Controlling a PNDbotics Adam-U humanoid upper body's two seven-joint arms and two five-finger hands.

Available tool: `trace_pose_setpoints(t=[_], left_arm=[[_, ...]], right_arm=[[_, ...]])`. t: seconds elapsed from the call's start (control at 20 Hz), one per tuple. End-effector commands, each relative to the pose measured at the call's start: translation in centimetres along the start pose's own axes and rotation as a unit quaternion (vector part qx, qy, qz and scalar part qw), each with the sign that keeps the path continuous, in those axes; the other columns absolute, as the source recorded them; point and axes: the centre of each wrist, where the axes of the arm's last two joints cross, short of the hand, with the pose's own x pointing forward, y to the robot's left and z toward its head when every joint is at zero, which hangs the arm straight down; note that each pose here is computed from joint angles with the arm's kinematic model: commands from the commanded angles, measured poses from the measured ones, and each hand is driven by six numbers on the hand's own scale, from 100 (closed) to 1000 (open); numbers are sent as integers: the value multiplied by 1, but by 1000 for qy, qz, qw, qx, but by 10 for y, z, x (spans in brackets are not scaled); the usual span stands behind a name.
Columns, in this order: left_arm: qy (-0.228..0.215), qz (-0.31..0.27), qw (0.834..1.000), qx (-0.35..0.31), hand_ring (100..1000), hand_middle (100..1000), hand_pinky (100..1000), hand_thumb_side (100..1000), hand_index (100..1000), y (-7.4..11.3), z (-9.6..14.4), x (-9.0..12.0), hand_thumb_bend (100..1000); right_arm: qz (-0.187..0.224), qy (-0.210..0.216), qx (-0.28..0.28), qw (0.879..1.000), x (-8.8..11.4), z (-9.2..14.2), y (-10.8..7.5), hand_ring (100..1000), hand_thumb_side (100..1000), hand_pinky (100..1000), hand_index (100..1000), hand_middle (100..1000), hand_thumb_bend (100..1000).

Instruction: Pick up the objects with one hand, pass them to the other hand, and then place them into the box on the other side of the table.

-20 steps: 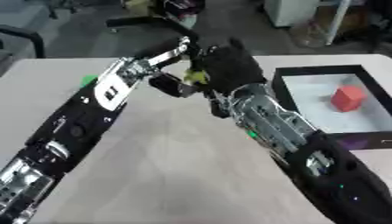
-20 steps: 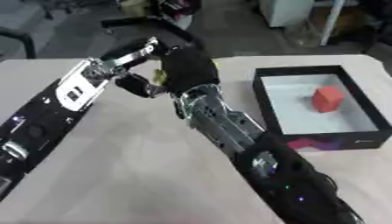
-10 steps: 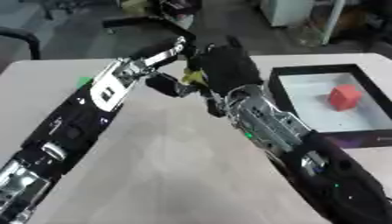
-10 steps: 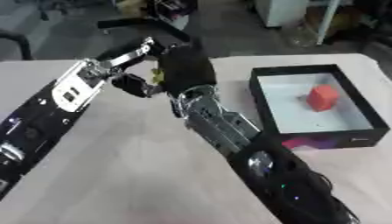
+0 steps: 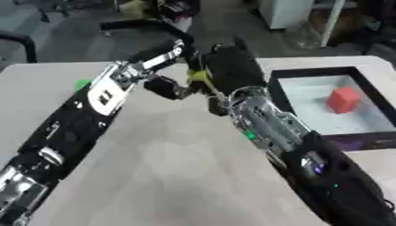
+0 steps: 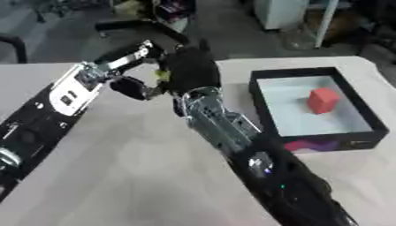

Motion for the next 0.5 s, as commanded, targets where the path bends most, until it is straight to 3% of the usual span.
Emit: trace_pose_setpoints(t=[0.05,0.3,0.5], left_arm=[[-10,-30,999,10,539,488,712,226,593,32,5,7,166],[-17,-51,998,14,579,525,734,223,640,48,11,9,218],[-11,-67,997,35,599,547,745,226,663,63,27,10,234]], right_arm=[[8,45,-3,999,-17,-11,6,224,100,1000,340,237,100],[22,106,9,994,-39,-23,25,226,100,1000,338,241,100],[49,207,18,977,-87,-36,39,223,100,1000,344,243,100]])
